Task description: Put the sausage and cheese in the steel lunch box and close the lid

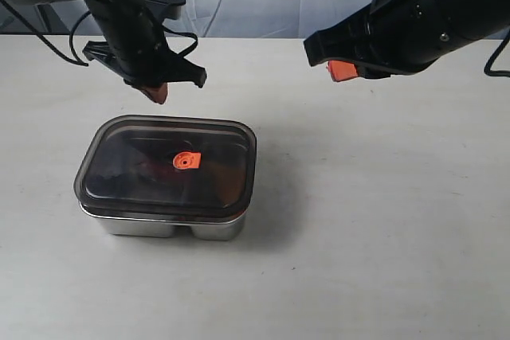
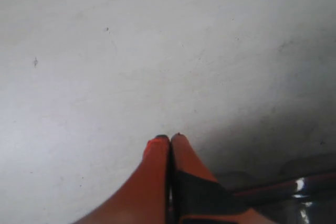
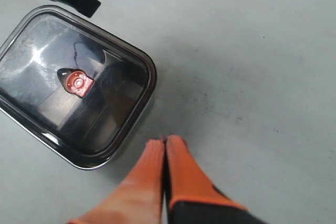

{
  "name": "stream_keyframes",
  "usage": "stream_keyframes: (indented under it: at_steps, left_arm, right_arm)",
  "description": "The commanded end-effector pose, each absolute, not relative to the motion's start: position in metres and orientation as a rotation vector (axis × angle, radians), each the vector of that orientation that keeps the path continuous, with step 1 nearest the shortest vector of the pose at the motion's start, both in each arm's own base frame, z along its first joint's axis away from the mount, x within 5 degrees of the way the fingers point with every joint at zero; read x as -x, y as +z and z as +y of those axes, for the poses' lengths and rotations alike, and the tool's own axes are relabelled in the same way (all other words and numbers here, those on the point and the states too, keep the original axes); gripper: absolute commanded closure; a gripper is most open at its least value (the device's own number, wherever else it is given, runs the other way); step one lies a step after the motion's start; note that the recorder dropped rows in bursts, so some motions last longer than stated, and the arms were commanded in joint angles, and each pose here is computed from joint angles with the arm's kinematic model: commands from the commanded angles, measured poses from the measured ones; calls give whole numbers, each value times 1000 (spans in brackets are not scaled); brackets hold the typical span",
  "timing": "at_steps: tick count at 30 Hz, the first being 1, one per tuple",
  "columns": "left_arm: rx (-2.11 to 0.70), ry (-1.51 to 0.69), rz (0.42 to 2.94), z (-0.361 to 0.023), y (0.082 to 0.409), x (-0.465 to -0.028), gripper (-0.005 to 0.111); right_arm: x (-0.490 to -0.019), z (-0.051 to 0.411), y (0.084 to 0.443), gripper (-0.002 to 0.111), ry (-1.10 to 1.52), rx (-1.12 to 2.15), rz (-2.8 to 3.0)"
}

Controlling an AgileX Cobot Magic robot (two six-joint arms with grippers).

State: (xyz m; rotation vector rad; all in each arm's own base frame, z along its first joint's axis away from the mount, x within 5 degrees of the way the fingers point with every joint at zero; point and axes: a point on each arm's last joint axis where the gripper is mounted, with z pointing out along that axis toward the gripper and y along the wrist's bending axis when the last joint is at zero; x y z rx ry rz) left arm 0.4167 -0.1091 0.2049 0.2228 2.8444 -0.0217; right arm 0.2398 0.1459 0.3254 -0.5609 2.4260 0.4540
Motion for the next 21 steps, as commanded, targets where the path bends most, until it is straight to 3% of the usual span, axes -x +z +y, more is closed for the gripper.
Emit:
stream_keyframes:
  at_steps: [1, 21]
  left_arm:
    - [-223, -1, 2870, -107, 201, -417, 107]
    - [-298, 3, 2964, -106, 198, -409, 107]
  right_arm:
    - [-241, 144, 325, 108, 442, 559, 2422]
    - [-242, 144, 326, 108, 428, 564, 2409]
